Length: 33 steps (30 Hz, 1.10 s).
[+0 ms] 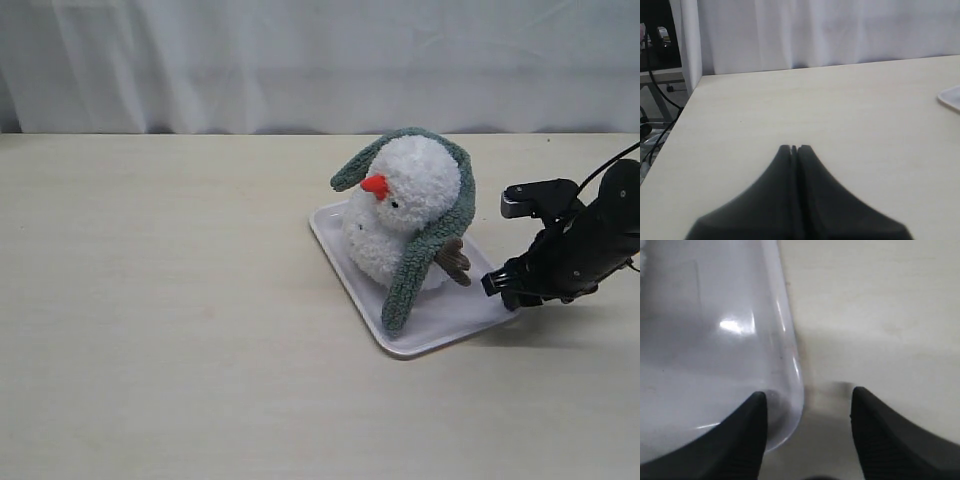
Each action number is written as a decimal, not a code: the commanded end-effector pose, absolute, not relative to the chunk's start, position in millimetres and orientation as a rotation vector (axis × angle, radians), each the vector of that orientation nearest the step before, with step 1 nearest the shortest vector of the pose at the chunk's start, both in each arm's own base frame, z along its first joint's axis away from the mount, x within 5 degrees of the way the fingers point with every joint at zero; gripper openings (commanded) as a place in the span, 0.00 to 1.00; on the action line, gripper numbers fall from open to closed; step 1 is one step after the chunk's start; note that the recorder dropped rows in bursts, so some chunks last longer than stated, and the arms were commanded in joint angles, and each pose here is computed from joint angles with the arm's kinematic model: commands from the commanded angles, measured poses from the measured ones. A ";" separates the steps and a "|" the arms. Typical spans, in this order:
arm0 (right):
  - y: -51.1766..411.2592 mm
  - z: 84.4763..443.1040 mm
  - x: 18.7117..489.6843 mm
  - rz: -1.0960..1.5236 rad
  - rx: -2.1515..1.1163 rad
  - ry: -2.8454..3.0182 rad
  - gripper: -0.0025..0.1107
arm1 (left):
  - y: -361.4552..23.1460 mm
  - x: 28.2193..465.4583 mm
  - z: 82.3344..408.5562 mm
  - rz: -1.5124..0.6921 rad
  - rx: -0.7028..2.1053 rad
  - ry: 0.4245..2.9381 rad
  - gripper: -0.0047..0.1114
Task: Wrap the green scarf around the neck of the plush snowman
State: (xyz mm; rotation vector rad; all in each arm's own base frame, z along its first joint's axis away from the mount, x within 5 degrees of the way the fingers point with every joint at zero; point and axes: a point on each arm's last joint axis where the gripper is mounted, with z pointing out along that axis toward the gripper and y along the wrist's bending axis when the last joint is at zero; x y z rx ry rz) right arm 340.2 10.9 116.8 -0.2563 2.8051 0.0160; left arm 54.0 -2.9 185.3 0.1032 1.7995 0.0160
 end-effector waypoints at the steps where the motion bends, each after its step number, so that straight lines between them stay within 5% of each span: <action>1: 13.4 114.8 337.8 0.027 -0.296 2.815 0.42 | -2.7 54.2 185.3 0.013 0.092 1.790 0.04; 11: 22.3 115.6 339.4 0.109 -0.340 2.774 0.15 | -2.7 54.2 185.3 0.013 0.092 1.790 0.04; 19: 21.9 116.1 339.2 0.129 -0.260 2.795 0.16 | -2.7 54.2 185.3 0.013 0.092 1.790 0.04; 27: 22.0 116.2 339.6 0.138 -0.210 2.795 0.37 | -2.7 54.2 185.3 0.013 0.092 1.790 0.04; 33: 21.7 112.3 340.6 0.142 -0.158 2.800 0.38 | -2.7 54.2 185.3 0.013 0.092 1.790 0.04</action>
